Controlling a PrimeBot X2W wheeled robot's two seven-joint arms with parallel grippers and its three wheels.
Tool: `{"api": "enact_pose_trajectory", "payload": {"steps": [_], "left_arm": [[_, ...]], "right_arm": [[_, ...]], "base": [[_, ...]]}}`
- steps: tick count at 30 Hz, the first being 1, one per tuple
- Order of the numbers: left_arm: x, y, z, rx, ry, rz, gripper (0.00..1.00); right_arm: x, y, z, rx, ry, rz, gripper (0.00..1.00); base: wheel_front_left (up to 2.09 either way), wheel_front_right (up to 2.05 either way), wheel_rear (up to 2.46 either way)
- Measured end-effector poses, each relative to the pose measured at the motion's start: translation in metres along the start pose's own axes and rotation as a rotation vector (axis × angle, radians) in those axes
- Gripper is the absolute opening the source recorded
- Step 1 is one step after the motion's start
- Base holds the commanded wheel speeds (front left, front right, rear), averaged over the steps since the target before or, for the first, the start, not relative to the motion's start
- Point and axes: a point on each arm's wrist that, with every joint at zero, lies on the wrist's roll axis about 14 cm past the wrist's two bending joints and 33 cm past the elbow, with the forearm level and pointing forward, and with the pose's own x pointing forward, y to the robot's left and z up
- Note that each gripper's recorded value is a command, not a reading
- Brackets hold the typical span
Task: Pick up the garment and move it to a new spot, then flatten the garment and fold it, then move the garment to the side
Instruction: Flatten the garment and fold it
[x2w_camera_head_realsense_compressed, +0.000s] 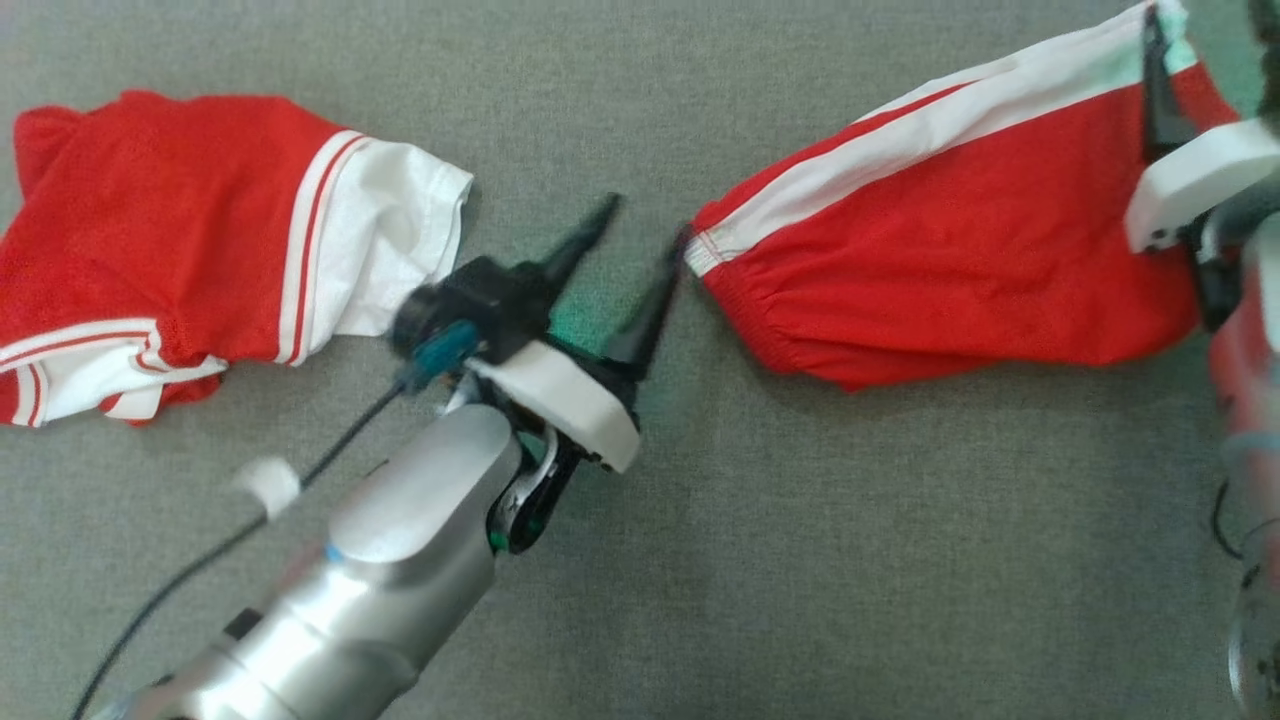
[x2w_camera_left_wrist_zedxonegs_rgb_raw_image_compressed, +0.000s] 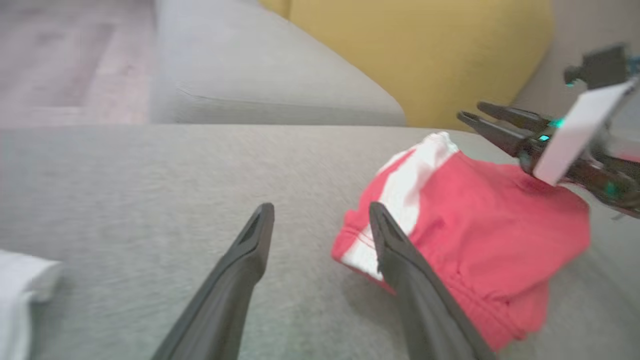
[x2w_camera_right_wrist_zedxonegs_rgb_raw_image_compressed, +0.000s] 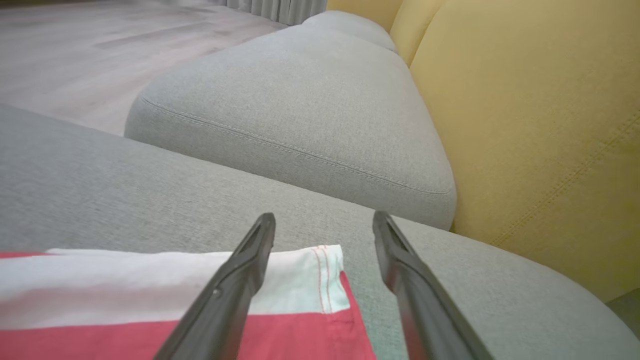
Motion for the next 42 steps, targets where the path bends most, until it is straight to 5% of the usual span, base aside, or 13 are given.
{"api": "enact_pose_trajectory", "payload": {"steps": [10, 19, 20, 21, 22, 23, 30, 42], "left_arm": [[-0.044, 0.018, 0.056, 0.185, -0.27, 0.277, 1.0], [-0.115, 0.034, 0.07, 0.209, -0.382, 0.501, 1.0], [-0.12, 0.035, 0.072, 0.208, -0.392, 0.516, 1.0], [-0.124, 0.036, 0.074, 0.204, -0.399, 0.531, 1.0], [-0.127, 0.037, 0.074, 0.202, -0.402, 0.543, 1.0], [-0.13, 0.038, 0.073, 0.204, -0.401, 0.55, 1.0], [-0.131, 0.037, 0.077, 0.208, -0.421, 0.554, 1.0], [-0.114, 0.02, 0.076, 0.238, -0.419, 0.456, 1.0]], "right_arm": [[-0.021, -0.027, -0.027, 0.159, 0.08, -0.053, 1.0], [-0.037, -0.015, -0.083, 0.226, 0.37, 0.005, 1.0], [-0.038, -0.015, -0.083, 0.246, 0.384, 0.007, 0.9], [-0.038, -0.016, -0.083, 0.26, 0.397, 0.009, 0.44], [-0.038, -0.016, -0.083, 0.276, 0.409, 0.01, 0.14], [-0.038, -0.015, -0.082, 0.299, 0.416, 0.013, 0.0], [-0.057, -0.018, -0.086, 0.348, 0.418, 0.016, 0.0], [-0.128, -0.108, -0.096, 0.299, 0.326, -0.225, 0.0]], "base": [[0.0, 0.0, 0.0], [0.0, 0.0, 0.0], [0.0, 0.0, 0.0], [0.0, 0.0, 0.0], [0.0, 0.0, 0.0], [0.0, 0.0, 0.0], [0.0, 0.0, 0.0], [0.0, 0.0, 0.0]]}}
